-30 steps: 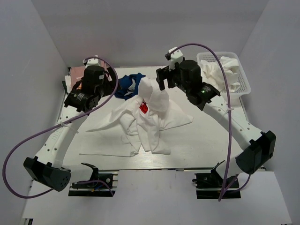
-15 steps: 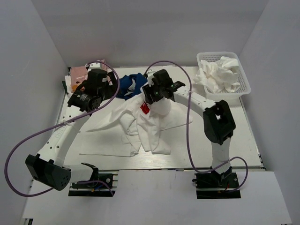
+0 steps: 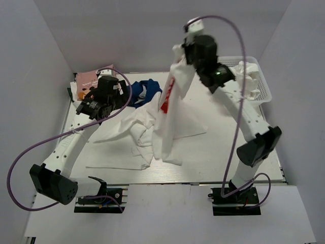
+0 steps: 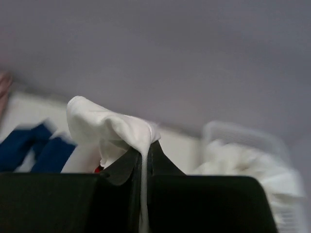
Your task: Fold and stack the t-shirts
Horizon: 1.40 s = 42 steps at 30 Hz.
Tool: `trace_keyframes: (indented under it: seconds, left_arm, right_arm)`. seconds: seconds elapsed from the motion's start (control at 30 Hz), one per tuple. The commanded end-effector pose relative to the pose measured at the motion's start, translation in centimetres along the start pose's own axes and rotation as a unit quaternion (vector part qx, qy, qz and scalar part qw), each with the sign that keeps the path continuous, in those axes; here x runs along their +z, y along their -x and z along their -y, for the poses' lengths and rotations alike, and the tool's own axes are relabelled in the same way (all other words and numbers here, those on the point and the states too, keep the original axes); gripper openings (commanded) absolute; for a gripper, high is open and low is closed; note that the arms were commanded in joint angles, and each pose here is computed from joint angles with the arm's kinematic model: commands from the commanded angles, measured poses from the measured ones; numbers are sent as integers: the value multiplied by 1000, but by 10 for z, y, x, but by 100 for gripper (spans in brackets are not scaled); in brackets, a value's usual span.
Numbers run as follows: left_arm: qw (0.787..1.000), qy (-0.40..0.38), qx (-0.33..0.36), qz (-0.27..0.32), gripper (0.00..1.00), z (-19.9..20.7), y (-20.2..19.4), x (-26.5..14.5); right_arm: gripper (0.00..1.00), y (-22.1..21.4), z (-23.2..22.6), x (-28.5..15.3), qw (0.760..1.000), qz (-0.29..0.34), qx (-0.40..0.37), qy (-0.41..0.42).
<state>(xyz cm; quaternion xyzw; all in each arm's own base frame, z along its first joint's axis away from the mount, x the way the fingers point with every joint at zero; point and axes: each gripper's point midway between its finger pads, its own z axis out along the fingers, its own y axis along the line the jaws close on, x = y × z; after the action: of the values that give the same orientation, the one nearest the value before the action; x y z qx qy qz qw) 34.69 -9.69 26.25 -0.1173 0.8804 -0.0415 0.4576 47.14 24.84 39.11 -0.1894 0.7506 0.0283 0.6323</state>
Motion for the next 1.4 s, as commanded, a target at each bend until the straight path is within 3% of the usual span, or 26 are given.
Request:
trace_keyframes:
  seconds: [0.0,0.07,0.2,0.4,0.5,0.67,0.87,1.07,1.13,1.17,1.2,1.23,1.27,1.3,1.33,1.37]
  left_arm:
    - [1000,-9,3,3,100,-1,-4,-5]
    - [1000,-7,4,-1,100,-3,-8,-3]
    - [1000,-6,8,-13,100,-4,-13,-4]
    - [999,5,24,-45,100,-5,-27,6]
    - [999,5,25,-46,100,-4,-25,8]
    - [998,-10,23,-52,100,4,-28,14]
    - [996,-8,31,-79,100,7,-41,28]
    - [993,-11,42,-112,100,12,-59,38]
    - [992,-6,44,-121,100,11,-64,40]
    - [991,-9,45,-127,100,11,-68,40]
    - [991,-9,45,-127,100,11,-68,40]
    - [989,-8,43,-138,100,11,-75,43]
    - [989,-14,42,-141,100,12,-76,42]
    - [989,-14,42,-141,100,13,-76,42]
    - [988,-16,43,-147,100,13,-79,41]
    - [989,-17,42,-144,100,15,-75,42]
  right_arm:
    - [0,126,159,-87,942,166,-5,-291]
    - [0,149,190,-110,916,201,-6,-347]
    - [0,199,254,-168,837,288,-8,-465]
    - [0,226,308,-223,765,393,-26,-511]
    - [0,219,319,-206,770,399,-34,-497]
    - [0,143,339,-99,846,298,-95,-433]
    - [0,14,328,3,927,181,-56,-323]
    - [0,-143,335,46,955,15,37,-293]
    - [0,-220,315,68,961,-94,71,-251]
    - [0,-210,319,72,961,-91,80,-248]
    - [4,-270,304,74,951,-186,93,-230]
    - [19,-275,301,76,947,-196,111,-231]
    - [27,-247,310,80,950,-173,112,-235]
    - [37,-248,301,78,950,-190,119,-218]
    - [81,-227,301,77,956,-172,116,-209]
    - [90,-207,298,75,962,-155,113,-196]
